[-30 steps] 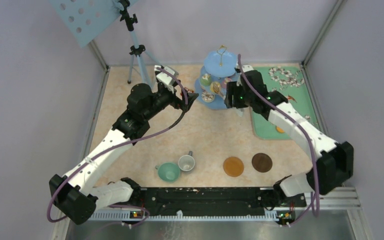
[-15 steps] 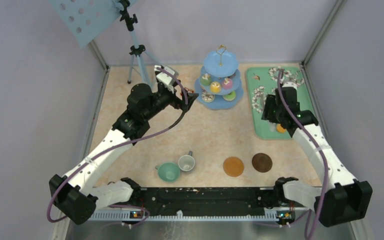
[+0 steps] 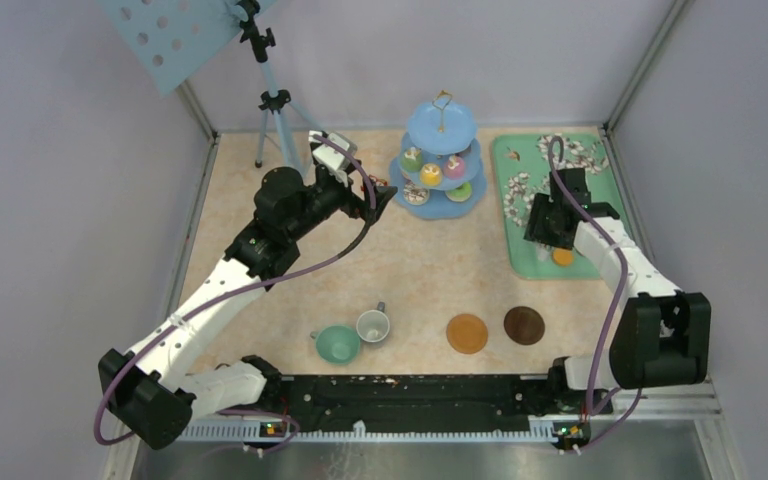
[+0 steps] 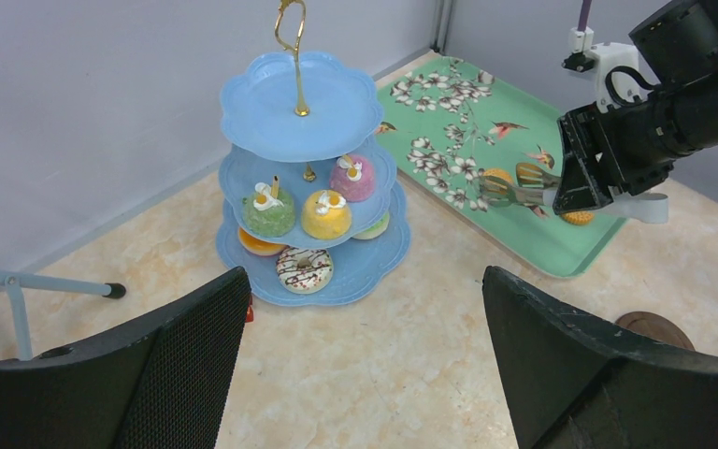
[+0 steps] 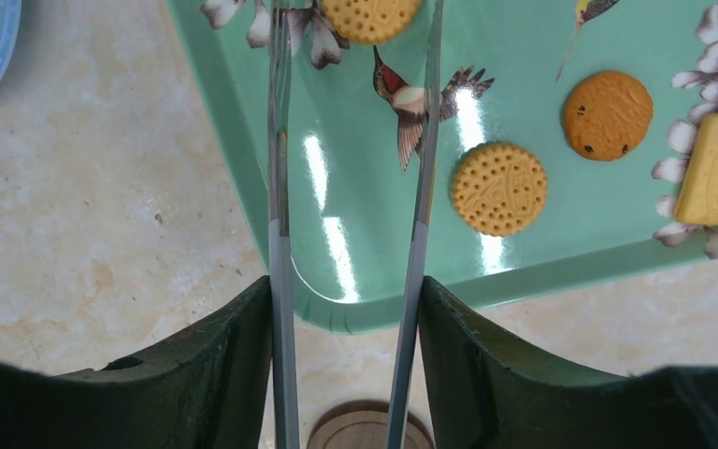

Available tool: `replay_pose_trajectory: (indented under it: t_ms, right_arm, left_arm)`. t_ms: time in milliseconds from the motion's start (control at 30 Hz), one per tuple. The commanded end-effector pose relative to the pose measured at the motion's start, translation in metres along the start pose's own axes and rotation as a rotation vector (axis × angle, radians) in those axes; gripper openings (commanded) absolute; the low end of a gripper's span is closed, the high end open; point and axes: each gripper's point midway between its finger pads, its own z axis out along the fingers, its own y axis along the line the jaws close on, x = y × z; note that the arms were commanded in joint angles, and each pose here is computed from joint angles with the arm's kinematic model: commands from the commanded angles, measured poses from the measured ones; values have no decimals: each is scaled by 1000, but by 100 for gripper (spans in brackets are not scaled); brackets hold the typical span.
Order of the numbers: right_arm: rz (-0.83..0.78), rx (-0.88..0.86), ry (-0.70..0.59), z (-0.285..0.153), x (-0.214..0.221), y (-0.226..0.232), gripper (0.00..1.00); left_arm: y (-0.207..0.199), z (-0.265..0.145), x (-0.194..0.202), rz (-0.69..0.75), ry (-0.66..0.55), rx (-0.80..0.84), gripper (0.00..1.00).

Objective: Serve the afternoon tea

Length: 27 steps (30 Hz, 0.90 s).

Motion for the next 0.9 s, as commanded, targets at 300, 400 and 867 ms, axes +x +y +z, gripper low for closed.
replay_pose_trajectory:
  t_ms: [300,400,867]
  right_arm:
    - [-5,-14,-67,10,-32,9,43]
    - [-3,-15,-70,10,-31,9,38]
    - [23,-7,-167,-17,-45,3,15]
  left_arm:
    - [1,4,-5,14,-28,-3,99]
    - [1,4,-4,13,-27,-6,99]
    - [1,4,-5,12,-27,-3,99]
